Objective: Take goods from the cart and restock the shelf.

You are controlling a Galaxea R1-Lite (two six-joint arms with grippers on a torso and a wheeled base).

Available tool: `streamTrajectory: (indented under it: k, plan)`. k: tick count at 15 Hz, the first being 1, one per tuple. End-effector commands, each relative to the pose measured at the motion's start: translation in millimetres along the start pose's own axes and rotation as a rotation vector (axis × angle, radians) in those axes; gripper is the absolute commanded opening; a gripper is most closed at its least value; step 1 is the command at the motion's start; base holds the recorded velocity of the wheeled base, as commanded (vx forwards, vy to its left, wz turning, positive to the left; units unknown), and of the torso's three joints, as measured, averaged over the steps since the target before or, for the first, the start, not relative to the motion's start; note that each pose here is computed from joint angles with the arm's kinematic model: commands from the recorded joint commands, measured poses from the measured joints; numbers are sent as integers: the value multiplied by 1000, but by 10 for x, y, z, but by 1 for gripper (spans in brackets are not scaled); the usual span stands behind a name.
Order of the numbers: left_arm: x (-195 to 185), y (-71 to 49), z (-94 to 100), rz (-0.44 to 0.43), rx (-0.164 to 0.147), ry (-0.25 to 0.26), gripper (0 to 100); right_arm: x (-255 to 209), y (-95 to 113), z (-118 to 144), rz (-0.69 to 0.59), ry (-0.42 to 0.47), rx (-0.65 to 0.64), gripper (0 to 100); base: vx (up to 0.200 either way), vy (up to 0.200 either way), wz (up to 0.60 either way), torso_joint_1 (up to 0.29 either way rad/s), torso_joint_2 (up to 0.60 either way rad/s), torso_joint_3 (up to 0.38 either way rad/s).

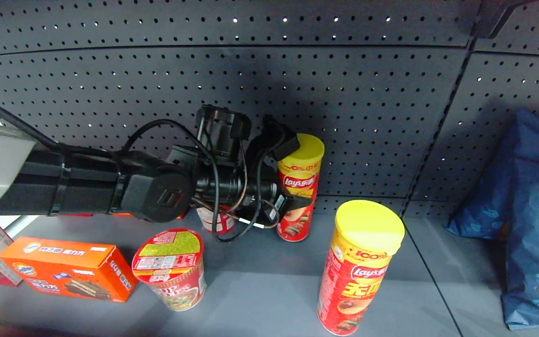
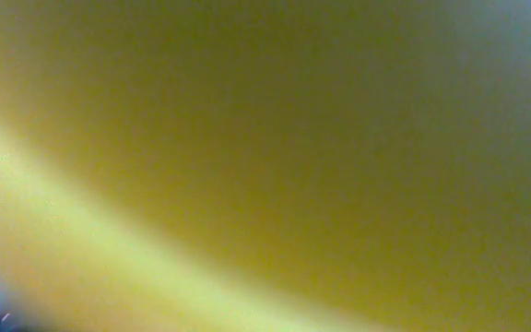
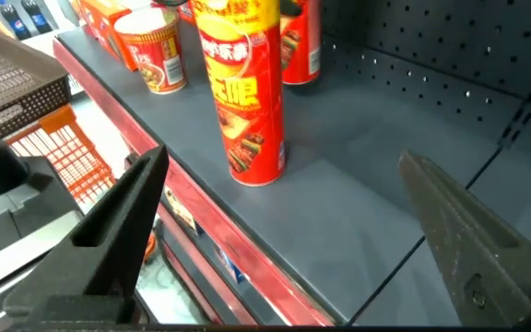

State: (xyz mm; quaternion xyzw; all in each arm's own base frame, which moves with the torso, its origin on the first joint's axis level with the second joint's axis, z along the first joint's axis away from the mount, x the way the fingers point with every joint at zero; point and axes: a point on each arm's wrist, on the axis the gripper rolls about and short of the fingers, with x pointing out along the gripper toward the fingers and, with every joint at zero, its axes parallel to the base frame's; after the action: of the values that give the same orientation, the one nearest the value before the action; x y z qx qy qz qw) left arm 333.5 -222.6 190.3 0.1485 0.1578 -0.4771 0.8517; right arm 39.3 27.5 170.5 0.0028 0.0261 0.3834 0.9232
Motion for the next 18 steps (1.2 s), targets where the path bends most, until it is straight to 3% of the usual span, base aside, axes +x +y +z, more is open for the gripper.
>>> streamTrajectory:
  k: [1, 15, 16, 18]
  plan:
    - [147, -20, -11, -17, 4, 4, 0, -15, 5, -32, 1, 2, 0, 100, 0, 0, 0, 0, 0, 0]
    - [462, -44, -97, -46, 6, 19, 0, -30, 11, -81, 2, 9, 3, 100, 0, 0, 0, 0, 0, 0]
    - [504, -52, -103, -49, 1, 16, 100, -30, 11, -81, 2, 9, 3, 100, 0, 0, 0, 0, 0, 0]
    - [519, -79, -88, -55, 1, 12, 100, -30, 11, -81, 2, 9, 3, 100, 0, 0, 0, 0, 0, 0]
